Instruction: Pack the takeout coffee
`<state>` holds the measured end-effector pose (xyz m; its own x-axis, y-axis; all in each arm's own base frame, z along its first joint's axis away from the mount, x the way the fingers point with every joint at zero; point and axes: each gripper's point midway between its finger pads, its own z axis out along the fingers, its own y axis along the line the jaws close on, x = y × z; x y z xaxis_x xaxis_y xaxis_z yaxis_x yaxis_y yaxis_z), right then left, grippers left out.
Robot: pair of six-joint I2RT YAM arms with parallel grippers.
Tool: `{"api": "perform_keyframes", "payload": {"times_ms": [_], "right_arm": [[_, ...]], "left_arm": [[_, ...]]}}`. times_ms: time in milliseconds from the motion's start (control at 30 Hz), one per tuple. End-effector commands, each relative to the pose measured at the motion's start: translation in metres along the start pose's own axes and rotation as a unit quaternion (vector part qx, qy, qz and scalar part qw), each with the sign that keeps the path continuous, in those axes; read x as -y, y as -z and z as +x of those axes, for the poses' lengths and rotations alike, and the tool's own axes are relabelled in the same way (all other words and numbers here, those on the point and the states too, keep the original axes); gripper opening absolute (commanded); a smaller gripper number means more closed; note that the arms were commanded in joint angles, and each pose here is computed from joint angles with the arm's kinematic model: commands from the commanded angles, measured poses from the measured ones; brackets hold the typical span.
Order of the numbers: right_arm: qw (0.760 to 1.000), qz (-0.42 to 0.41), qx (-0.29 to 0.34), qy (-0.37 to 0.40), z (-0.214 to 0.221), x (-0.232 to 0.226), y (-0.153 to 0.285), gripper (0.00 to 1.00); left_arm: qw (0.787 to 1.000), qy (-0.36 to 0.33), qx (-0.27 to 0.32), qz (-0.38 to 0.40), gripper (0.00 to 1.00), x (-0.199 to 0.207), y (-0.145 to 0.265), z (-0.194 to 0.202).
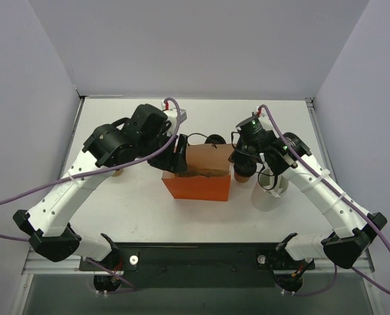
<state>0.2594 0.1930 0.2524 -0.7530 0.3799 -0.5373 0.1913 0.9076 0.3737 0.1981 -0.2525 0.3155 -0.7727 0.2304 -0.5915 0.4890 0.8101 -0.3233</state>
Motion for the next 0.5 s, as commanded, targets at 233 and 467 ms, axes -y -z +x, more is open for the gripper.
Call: {"api": "perform_keyframes", "payload": {"times_ms": [233, 467], "right_arm": [[0.998, -0.052, -0.008, 0.016, 0.008, -0.004, 0.013, 0.00], [0.995, -0.081, -0.017, 0.055, 0.013, -0.012, 0.014, 0.00]], "left_arm": [[0.993, 0.027, 0.061, -0.093, 0.68, -0.053, 0.018, -0.017], [0.992, 0.015, 0.046, -0.120, 0.67, -0.066, 0.002, -0.011]]}}
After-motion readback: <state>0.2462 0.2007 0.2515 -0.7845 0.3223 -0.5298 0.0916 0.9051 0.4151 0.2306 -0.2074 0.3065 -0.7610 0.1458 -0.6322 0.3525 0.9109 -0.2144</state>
